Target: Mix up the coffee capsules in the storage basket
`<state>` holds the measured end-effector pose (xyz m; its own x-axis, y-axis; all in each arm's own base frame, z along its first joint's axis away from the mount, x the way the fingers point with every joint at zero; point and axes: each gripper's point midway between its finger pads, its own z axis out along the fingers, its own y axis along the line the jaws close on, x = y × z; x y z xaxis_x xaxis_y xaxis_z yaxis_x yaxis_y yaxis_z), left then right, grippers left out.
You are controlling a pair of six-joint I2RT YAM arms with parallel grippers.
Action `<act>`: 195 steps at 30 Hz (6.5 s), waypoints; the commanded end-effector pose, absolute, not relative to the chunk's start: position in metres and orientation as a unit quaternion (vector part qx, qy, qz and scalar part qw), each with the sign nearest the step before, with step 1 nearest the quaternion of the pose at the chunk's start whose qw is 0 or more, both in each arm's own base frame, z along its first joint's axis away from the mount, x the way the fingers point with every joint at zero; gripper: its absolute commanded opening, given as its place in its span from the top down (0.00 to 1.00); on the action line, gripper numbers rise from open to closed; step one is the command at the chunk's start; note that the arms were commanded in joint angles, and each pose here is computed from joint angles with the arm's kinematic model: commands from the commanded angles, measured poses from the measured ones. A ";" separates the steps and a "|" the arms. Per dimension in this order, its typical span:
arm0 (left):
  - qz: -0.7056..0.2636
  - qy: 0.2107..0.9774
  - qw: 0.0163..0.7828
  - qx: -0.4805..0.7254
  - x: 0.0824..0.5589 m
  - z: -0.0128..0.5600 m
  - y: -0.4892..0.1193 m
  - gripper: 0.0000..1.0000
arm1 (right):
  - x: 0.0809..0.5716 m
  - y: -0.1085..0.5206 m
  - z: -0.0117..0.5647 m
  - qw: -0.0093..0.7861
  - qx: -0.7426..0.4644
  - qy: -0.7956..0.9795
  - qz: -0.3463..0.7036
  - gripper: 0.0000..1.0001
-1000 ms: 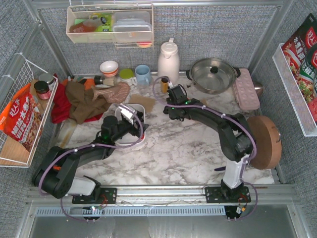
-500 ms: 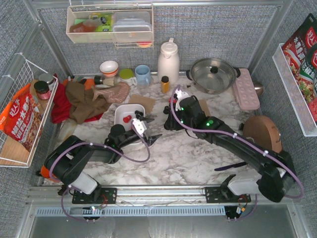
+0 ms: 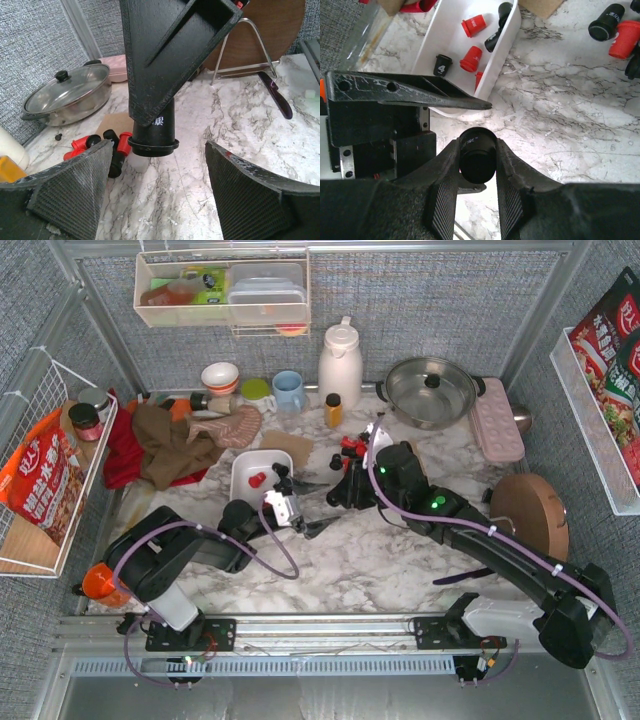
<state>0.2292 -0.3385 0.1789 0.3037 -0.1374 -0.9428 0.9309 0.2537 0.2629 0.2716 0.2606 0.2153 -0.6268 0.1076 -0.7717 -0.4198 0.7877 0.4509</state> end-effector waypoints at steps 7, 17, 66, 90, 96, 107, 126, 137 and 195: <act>-0.408 0.411 0.681 0.448 0.227 0.197 -0.342 0.26 | 0.268 0.275 0.226 0.421 -0.093 0.832 0.349 0.76; -0.400 0.433 0.682 0.432 0.231 0.190 -0.337 0.42 | 0.269 0.271 0.225 0.419 -0.089 0.839 0.335 0.61; -0.205 0.844 0.492 0.058 0.373 0.091 -0.214 0.01 | 0.434 0.169 0.041 0.337 -0.044 0.940 0.011 0.44; -0.270 0.845 0.448 0.113 0.364 0.101 -0.245 0.04 | 0.427 0.166 0.029 0.324 -0.043 0.945 0.030 0.65; -0.288 0.819 0.474 0.146 0.358 0.114 -0.251 0.05 | 0.418 0.171 0.049 0.334 -0.042 0.940 0.057 0.67; -0.255 0.588 0.651 0.407 0.286 0.168 -0.304 0.01 | 0.352 0.223 0.150 0.384 -0.091 0.901 0.182 0.67; -0.285 0.448 0.729 0.431 0.245 0.216 -0.339 0.01 | 0.280 0.275 0.237 0.431 -0.091 0.831 0.339 0.66; -0.292 0.435 0.737 0.428 0.237 0.223 -0.342 0.18 | 0.273 0.280 0.219 0.414 -0.086 0.838 0.344 0.66; -0.189 0.823 0.534 0.035 0.389 0.124 -0.190 0.01 | 0.452 0.216 0.051 0.391 -0.058 0.916 0.063 0.54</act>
<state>0.3943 -0.1961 0.1248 -0.4018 -0.1786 -0.8981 0.2732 0.9128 -0.3037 0.4373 0.2057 0.0441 -0.7270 -0.0770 -0.6823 -0.1457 0.9884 0.0436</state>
